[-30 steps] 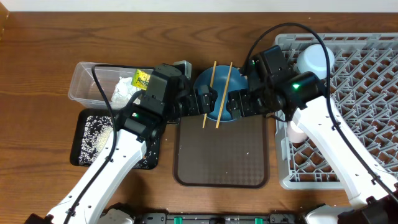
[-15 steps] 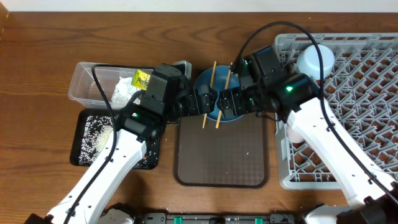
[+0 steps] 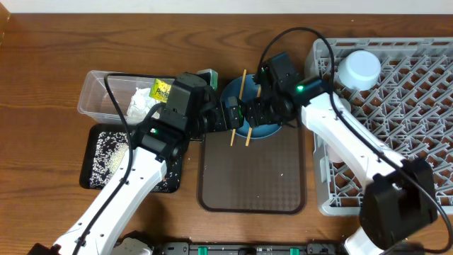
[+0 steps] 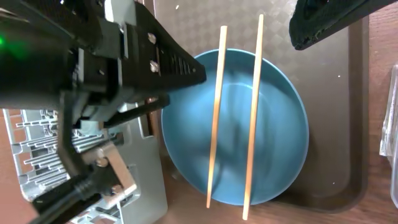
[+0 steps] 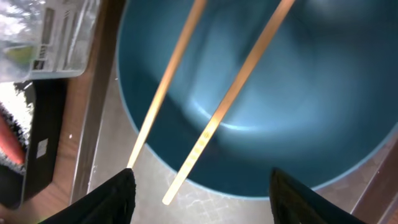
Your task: Sort waste into correct bins and load items into the dishwasher rack
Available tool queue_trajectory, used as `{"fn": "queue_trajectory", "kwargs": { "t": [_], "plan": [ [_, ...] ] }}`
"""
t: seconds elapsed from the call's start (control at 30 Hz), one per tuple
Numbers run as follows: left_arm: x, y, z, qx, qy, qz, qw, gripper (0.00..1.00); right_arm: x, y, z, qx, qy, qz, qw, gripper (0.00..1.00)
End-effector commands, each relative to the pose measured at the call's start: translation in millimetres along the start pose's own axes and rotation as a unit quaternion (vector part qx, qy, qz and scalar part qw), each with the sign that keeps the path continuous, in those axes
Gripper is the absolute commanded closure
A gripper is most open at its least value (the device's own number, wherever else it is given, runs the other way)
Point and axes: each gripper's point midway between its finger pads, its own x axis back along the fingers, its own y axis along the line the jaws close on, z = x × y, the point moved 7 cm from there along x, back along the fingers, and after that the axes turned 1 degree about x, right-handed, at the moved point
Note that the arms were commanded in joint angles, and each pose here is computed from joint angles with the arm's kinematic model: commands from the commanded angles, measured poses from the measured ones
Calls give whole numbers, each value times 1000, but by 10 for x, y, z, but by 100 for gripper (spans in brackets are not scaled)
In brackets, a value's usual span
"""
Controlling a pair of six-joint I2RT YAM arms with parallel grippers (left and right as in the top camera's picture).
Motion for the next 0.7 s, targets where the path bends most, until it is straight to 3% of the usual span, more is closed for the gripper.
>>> {"fn": "queue_trajectory", "kwargs": {
  "t": [0.0, 0.3, 0.43, 0.6, 0.67],
  "plan": [
    [16, -5, -4, -6, -3, -1, 1000, 1, -74, -82, -25, -10, 2, 7, 1000, 35],
    [16, -5, -4, -6, -3, -1, 1000, 1, -119, -261, -151, -53, -20, 13, 998, 36],
    [16, -5, -4, -6, -3, -1, 1000, 2, -148, -247, -206, -60, -33, 9, 998, 41],
    [43, 181, -135, -40, -65, -96, 993, 1, -185, -243, -253, -63, -43, 5, 997, 58],
    [72, 272, -180, -61, -85, -142, 984, 2, -211, -259, -260, -64, -45, 11, 997, 61]
  ]
}}
